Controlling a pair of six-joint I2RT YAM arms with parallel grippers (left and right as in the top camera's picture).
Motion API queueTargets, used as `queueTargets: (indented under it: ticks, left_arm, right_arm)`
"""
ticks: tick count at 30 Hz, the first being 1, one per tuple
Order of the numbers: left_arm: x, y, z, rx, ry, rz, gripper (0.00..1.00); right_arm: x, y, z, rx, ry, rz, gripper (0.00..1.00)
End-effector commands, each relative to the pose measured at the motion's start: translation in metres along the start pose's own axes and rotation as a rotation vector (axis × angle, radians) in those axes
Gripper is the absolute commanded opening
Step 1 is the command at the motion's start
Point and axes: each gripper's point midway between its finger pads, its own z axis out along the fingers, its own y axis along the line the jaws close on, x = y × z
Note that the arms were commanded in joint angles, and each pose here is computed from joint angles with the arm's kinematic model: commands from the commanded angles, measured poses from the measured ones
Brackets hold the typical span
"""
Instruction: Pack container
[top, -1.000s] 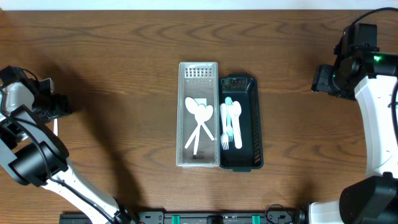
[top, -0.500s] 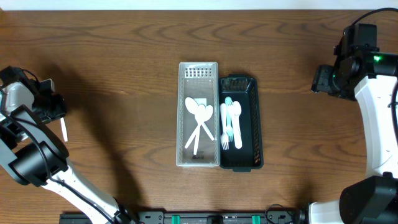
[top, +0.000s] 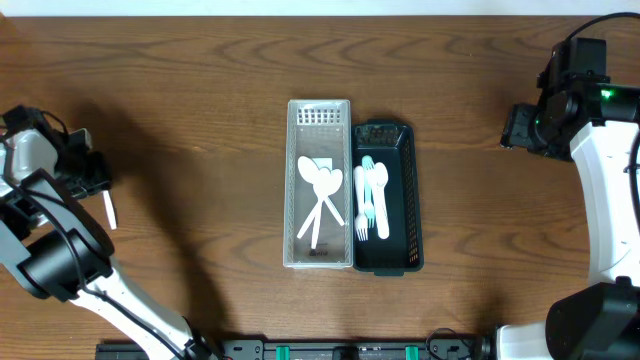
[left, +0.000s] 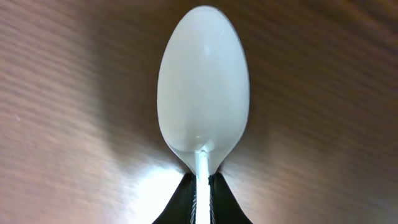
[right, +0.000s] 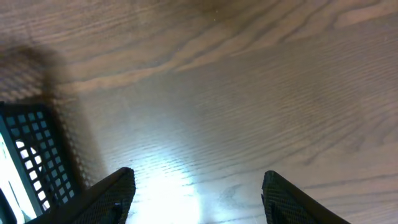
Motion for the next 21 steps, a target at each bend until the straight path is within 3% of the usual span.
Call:
queueTargets:
  ticks: [1,6,11,16,21]
  left_arm:
    - [-0.019,-0.041,-0.068,-0.003,-0.151,0.056,0.06]
    - [-0.014,-0.122,-0.15,0.025,-0.315,0.183,0.06]
    - [0.031,-0.231,-0.205,0.136,-0.399,0.349,0.06]
    - [0.09,-0.329,-0.219,0.266,-0.382,0.504,0.06]
    - [0.137,-0.39,-0.199,0.319,-0.304,0.608,0.06]
  right_arm:
    - [-0.006,-0.002,-0.002,-0.002,-0.02,0.02,0.69]
    - [-0.012,0.0,-0.002,-0.008,-0.046,0.023,0.69]
    - [-0.016,0.0,-0.002,-0.011,-0.062,0.024,0.69]
    - [-0.016,0.0,-0.002,-0.011,-0.063,0.024,0.69]
    - [-0.016,0.0,-0.002,-0.01,-0.06,0.004,0.7]
